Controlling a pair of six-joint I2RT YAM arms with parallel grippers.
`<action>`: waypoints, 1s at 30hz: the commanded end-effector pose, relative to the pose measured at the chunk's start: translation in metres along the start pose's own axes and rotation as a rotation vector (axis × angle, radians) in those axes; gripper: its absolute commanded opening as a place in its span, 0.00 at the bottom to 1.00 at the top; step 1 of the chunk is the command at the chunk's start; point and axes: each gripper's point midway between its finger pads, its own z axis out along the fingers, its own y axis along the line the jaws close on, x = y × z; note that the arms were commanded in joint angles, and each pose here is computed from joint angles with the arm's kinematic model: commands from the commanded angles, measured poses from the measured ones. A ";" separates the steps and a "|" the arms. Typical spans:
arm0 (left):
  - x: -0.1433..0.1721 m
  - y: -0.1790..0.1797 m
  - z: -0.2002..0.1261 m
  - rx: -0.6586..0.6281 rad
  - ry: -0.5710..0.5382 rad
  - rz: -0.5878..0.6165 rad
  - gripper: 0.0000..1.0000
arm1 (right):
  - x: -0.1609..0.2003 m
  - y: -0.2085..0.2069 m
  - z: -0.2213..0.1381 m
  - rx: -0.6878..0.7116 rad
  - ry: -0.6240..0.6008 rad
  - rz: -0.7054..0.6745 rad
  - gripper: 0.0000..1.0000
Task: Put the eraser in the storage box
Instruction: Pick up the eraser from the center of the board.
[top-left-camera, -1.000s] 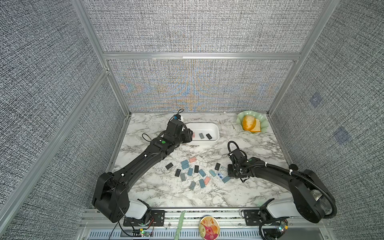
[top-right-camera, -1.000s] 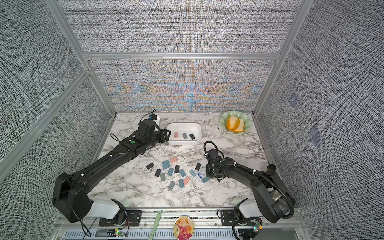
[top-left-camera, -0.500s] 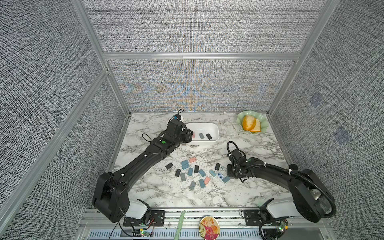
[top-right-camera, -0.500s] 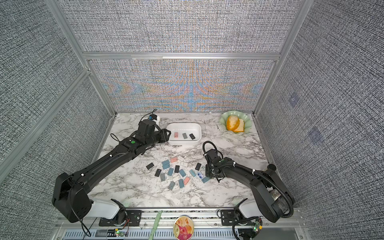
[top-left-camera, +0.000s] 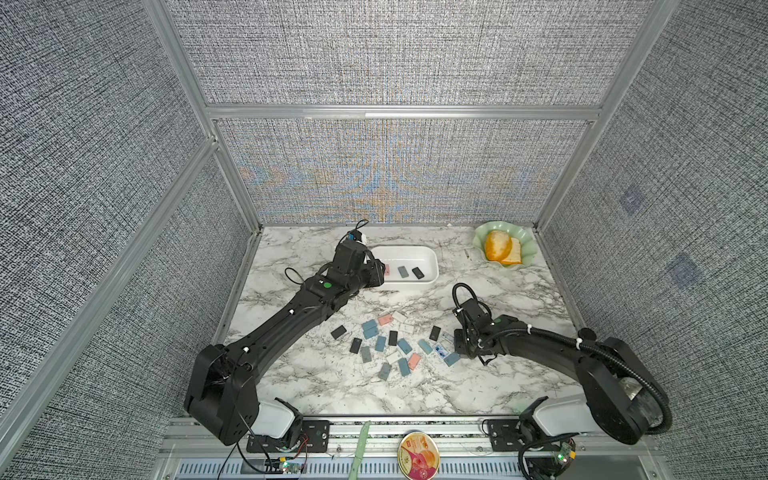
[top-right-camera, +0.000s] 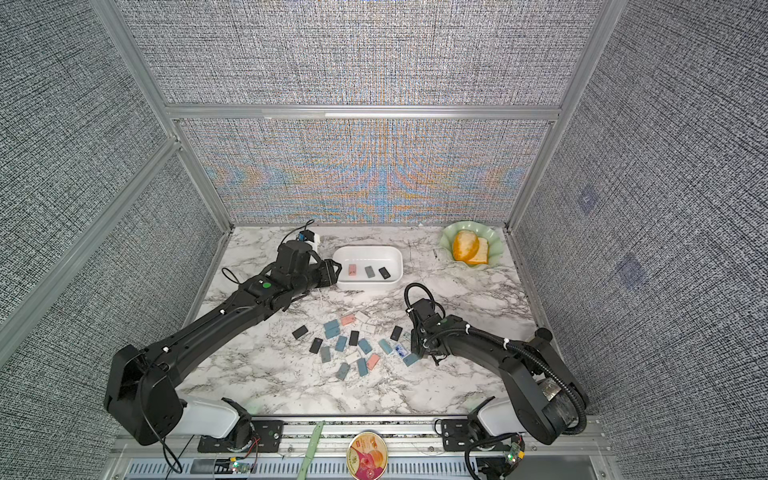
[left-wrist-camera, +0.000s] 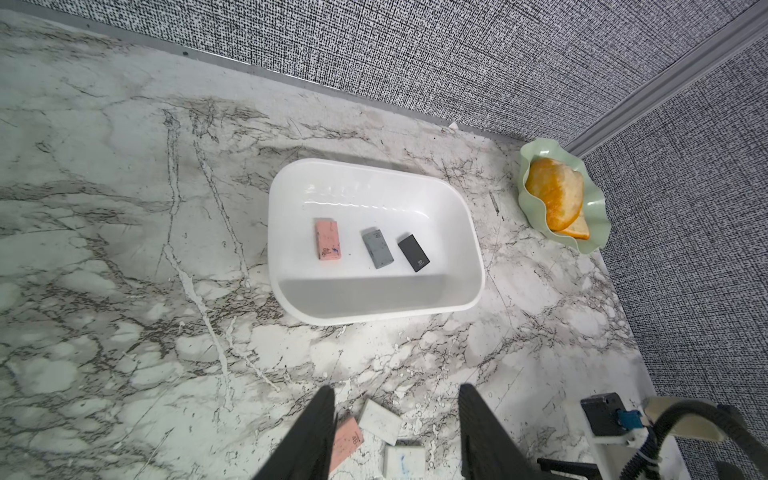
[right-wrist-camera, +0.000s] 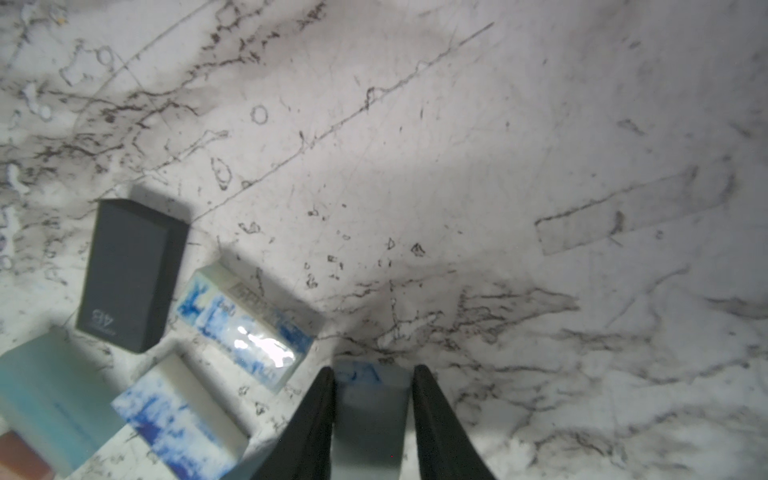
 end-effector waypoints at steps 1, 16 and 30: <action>-0.005 -0.003 -0.003 0.013 -0.021 0.002 0.50 | 0.020 0.002 0.003 -0.023 0.083 0.016 0.33; -0.003 0.000 -0.003 0.002 -0.019 0.002 0.50 | 0.002 0.004 -0.013 -0.004 0.038 -0.008 0.28; -0.002 0.003 -0.005 -0.012 -0.025 0.004 0.50 | -0.034 0.018 -0.037 0.001 -0.018 -0.075 0.28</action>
